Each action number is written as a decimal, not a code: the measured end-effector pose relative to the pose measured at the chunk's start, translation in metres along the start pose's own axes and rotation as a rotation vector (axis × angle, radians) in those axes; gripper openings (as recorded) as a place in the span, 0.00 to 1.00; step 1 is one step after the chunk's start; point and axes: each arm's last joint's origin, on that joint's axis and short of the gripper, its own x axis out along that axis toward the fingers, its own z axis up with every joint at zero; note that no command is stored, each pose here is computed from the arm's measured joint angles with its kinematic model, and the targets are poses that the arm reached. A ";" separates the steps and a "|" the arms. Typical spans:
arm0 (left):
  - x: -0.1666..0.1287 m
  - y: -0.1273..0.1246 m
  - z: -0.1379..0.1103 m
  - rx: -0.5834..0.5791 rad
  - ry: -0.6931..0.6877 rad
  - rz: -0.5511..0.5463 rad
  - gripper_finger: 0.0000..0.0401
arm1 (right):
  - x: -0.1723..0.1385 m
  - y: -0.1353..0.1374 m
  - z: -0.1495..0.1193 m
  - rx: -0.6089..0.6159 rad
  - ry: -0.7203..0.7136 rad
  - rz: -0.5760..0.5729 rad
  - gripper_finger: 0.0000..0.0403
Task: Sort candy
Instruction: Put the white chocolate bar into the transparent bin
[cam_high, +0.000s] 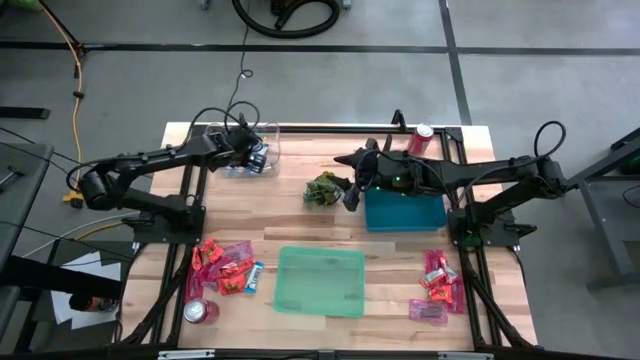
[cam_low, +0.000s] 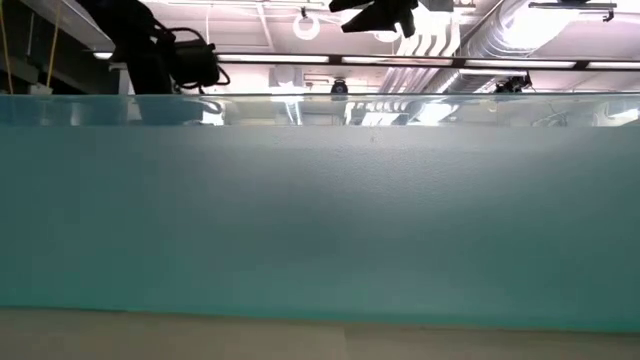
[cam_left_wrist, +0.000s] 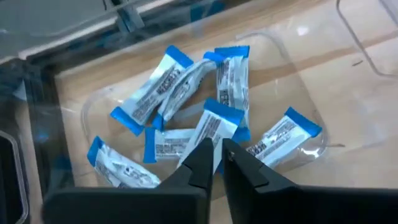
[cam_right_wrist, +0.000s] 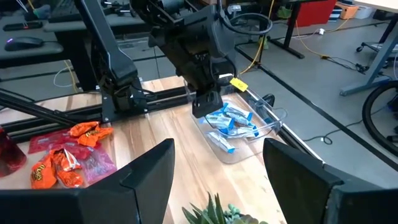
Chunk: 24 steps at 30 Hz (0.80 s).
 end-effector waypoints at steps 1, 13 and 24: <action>-0.001 0.001 0.001 -0.004 0.010 -0.002 0.09 | 0.000 0.000 0.000 -0.001 0.000 0.000 0.60; -0.079 -0.012 0.032 0.010 0.011 -0.354 0.45 | -0.003 -0.001 0.001 -0.018 0.000 -0.001 0.60; -0.138 -0.070 -0.091 0.069 0.297 -0.452 0.48 | -0.013 -0.007 -0.002 -0.053 0.075 -0.015 0.60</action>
